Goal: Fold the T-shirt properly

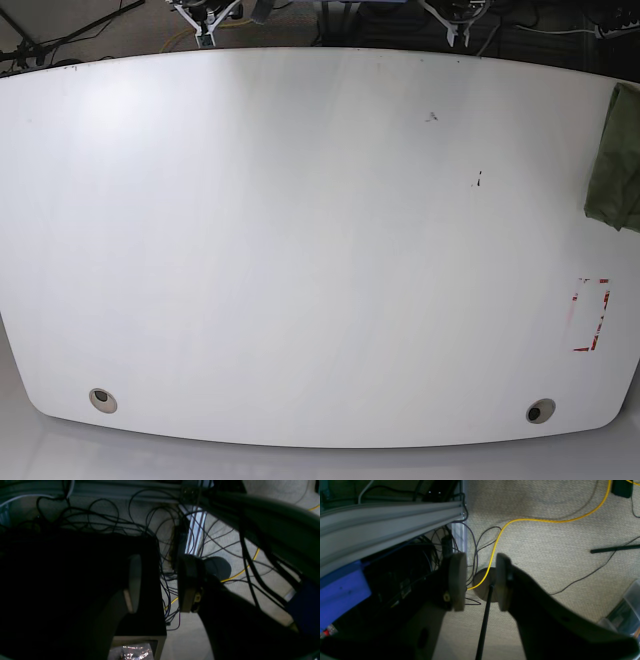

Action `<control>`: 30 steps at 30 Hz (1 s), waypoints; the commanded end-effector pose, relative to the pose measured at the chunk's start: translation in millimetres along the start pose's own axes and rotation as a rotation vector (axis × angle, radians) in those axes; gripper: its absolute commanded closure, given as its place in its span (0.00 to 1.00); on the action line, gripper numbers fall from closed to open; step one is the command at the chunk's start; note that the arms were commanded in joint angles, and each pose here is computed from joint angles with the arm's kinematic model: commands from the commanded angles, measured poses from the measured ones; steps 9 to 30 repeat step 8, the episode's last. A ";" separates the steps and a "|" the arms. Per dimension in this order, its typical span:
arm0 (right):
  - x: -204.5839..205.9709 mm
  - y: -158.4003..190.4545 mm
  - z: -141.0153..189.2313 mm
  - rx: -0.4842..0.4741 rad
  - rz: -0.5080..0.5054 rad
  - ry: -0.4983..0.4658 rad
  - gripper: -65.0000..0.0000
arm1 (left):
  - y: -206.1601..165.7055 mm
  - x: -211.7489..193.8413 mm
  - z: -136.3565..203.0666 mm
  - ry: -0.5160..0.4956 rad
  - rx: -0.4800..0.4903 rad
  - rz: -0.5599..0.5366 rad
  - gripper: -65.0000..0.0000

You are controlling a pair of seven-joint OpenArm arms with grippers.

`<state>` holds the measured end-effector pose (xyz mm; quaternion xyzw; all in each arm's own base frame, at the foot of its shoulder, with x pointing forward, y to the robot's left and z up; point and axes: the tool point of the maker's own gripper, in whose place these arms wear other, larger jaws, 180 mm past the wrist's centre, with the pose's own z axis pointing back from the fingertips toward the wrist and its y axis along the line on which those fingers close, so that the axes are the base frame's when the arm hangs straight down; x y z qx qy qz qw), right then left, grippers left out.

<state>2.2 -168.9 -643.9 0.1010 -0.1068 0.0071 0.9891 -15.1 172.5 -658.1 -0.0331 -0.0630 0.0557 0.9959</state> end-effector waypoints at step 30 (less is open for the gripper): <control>-0.4 -7.8 2.9 -0.009 0.008 -0.002 0.70 | 3.2 0.3 0.5 -0.006 0.010 0.000 0.67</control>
